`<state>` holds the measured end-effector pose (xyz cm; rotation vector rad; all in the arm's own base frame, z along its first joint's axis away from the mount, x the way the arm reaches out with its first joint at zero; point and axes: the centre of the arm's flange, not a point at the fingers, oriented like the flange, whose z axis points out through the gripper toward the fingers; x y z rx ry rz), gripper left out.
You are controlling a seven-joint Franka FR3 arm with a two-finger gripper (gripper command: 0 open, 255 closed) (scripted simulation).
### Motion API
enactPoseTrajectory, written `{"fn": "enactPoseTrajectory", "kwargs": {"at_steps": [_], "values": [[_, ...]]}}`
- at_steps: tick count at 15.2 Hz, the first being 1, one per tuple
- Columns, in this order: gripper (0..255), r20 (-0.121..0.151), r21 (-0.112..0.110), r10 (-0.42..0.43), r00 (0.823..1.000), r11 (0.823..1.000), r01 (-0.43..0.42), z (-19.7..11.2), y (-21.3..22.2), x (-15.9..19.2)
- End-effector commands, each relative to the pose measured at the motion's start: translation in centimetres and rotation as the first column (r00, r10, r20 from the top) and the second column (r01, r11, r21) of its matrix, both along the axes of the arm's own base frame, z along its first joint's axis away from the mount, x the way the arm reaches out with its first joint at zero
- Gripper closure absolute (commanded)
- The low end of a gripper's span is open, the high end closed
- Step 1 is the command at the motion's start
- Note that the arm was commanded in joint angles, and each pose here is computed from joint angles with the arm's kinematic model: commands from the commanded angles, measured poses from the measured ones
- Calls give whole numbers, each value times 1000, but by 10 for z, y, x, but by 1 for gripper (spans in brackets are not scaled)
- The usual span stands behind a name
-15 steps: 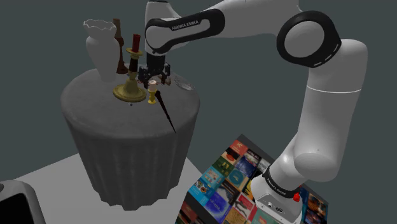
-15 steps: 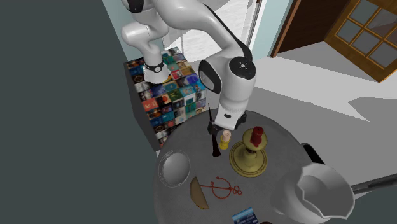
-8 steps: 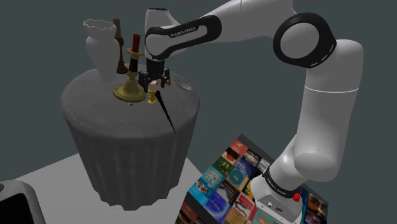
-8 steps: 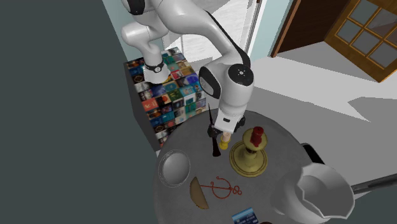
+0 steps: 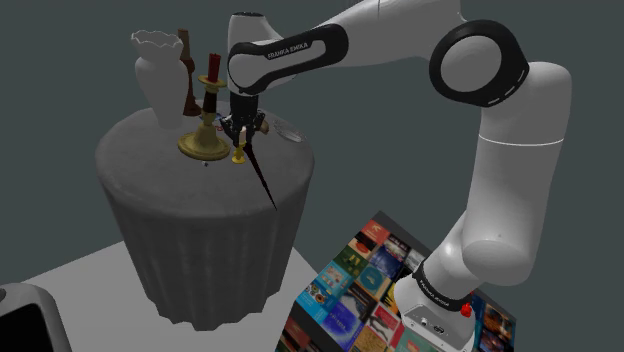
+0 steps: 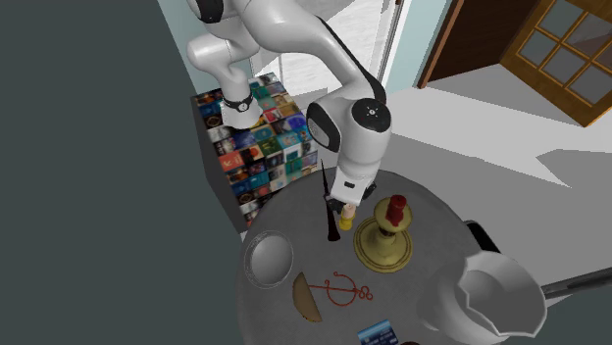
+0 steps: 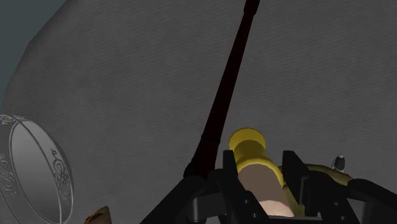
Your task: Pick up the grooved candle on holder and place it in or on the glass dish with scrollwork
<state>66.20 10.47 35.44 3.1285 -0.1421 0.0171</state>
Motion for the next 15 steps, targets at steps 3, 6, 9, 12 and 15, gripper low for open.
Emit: {"fn": "enactPoseTrajectory", "kwargs": {"at_steps": [3, 6, 9, 12, 15], "values": [[255, -1, 0, -1, 1000, 1000, 1, 0, -1, 0], [255, -1, 0, -1, 1000, 1000, 1, 0, 0, 0], [255, -1, 0, -1, 1000, 1000, 1, 10, 0, 0], [255, -1, 0, -1, 1000, 1000, 1, 26, 0, 0], [255, -1, 0, -1, 1000, 1000, 1, 42, 0, 0]]}}
